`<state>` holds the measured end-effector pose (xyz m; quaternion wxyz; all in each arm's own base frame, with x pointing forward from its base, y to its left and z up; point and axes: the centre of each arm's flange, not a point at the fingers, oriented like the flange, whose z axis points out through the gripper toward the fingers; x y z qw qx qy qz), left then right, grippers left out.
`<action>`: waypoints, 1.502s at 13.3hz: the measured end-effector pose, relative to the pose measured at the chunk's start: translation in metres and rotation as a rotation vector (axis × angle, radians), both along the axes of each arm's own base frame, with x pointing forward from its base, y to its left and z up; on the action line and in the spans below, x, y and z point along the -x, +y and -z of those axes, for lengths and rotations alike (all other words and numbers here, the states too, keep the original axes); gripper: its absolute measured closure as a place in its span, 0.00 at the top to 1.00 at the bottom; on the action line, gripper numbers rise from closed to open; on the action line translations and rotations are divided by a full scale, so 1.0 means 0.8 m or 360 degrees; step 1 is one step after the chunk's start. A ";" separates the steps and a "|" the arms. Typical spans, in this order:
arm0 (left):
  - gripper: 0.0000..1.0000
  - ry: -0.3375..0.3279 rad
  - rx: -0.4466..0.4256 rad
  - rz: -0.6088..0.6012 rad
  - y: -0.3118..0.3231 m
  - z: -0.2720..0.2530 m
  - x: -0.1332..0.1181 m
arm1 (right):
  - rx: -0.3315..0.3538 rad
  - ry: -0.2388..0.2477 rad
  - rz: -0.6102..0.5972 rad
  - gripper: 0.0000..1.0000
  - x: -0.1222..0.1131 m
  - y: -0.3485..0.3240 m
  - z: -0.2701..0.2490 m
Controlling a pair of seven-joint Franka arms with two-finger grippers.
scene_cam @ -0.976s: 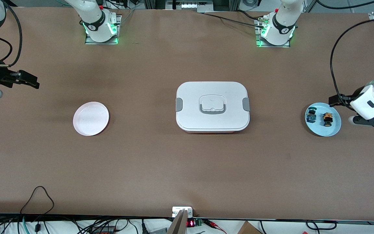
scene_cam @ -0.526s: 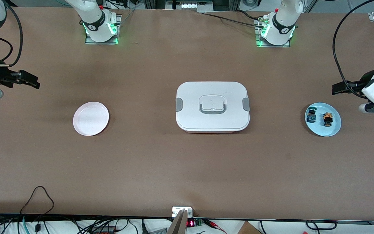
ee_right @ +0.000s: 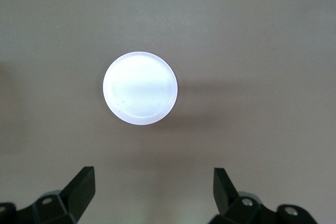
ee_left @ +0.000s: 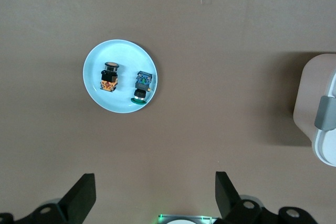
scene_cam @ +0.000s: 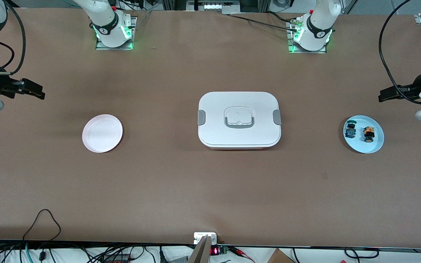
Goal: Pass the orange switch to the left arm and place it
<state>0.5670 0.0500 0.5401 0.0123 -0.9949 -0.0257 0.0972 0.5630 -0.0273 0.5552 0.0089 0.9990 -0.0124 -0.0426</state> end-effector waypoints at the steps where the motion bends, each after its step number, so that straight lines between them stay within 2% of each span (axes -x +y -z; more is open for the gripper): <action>1: 1.00 -0.0009 0.0000 0.0003 -0.001 0.004 0.004 | 0.0000 0.0001 0.0000 1.00 0.000 0.000 0.000; 6: 1.00 -0.0035 0.0001 0.0008 -0.004 -0.001 0.020 | 0.0000 0.0002 -0.0001 1.00 0.000 0.001 0.000; 12: 1.00 -0.0036 0.0002 0.0007 -0.004 -0.002 0.022 | 0.0000 -0.0008 -0.0001 1.00 0.001 0.000 -0.003; 16: 1.00 0.0041 0.0008 0.0006 -0.005 -0.005 0.032 | 0.0000 -0.0018 -0.0001 1.00 0.001 0.000 -0.007; 20: 1.00 0.0023 0.0016 0.0007 -0.006 -0.010 0.032 | 0.0001 -0.0033 -0.0001 1.00 0.000 0.000 -0.013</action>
